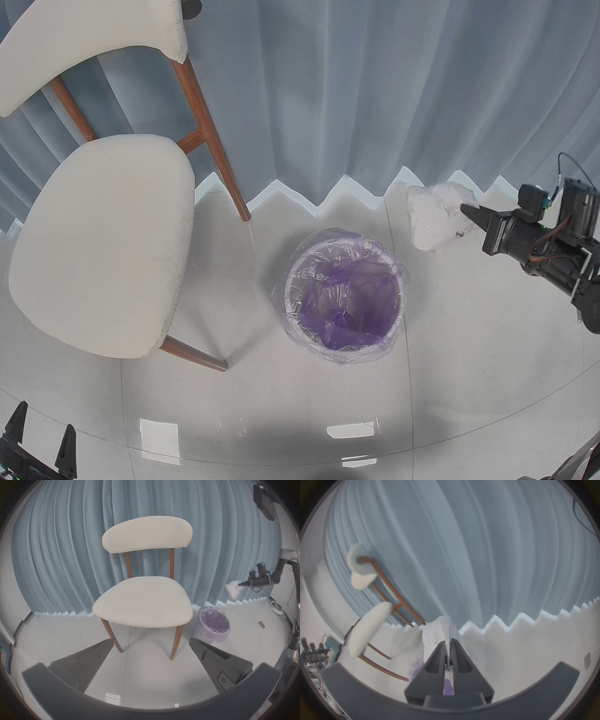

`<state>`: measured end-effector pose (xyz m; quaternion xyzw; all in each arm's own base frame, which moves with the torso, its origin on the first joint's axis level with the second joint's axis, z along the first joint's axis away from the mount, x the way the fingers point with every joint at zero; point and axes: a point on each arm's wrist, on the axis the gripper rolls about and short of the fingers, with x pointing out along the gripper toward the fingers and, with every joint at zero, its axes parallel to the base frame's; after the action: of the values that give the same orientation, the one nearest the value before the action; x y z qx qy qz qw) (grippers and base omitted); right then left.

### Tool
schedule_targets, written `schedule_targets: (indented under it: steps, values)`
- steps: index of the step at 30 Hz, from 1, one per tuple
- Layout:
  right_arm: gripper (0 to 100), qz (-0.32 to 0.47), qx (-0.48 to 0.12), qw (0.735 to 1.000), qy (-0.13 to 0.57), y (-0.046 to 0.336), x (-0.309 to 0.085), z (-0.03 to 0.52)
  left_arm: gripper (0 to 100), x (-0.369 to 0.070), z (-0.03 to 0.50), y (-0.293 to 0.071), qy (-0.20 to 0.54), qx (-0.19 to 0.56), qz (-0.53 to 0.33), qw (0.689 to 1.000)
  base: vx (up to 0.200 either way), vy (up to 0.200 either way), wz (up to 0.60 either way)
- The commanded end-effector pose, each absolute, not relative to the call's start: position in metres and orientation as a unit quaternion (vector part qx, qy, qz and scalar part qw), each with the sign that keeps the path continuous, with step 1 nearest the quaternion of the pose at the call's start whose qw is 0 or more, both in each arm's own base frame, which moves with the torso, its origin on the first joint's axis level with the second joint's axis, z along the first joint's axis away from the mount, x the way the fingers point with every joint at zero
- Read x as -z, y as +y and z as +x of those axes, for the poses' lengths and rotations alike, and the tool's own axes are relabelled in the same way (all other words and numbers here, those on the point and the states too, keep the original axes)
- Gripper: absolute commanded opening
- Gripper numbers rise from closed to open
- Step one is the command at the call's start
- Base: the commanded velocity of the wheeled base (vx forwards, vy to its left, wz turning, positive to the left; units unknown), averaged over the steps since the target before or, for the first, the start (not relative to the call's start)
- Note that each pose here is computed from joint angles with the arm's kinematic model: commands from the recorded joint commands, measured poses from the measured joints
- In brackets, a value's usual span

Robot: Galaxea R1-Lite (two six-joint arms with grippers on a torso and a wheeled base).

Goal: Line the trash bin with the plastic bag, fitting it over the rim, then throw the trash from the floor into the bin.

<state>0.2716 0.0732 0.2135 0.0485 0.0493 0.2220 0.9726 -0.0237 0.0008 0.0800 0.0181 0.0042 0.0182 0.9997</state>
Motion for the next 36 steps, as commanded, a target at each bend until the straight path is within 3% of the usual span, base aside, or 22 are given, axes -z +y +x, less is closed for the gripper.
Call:
schedule_targets:
  steps: [1,10,16,21,27,36]
  values:
    - [0,0.049,-0.303,0.951,0.038,0.100,-0.230,0.216,100,-0.080,-0.024,0.000,-0.001,-0.002,0.019,1.000,0.000,0.000,0.00]
    - [0,0.040,-0.320,0.939,0.117,0.125,-0.180,0.242,100,-0.081,-0.023,0.003,-0.027,-0.061,0.032,0.997,0.000,0.000,0.00]
    - [0,0.027,-0.320,0.935,0.151,0.140,-0.149,0.268,100,-0.081,-0.023,0.002,-0.025,-0.057,0.039,0.997,0.000,0.000,0.00]
    - [0,-0.013,-0.323,0.925,0.200,0.155,-0.097,0.293,100,-0.081,-0.023,0.002,-0.025,-0.044,0.000,0.999,0.000,0.000,0.00]
    - [0,-0.009,-0.315,0.931,0.183,0.167,-0.061,0.333,100,-0.081,-0.023,0.002,-0.024,-0.042,0.004,0.999,0.000,0.000,0.00]
    - [0,-0.007,-0.316,0.934,0.167,0.180,-0.042,0.363,100,-0.081,-0.023,0.002,-0.025,-0.041,0.002,0.999,0.000,0.000,0.00]
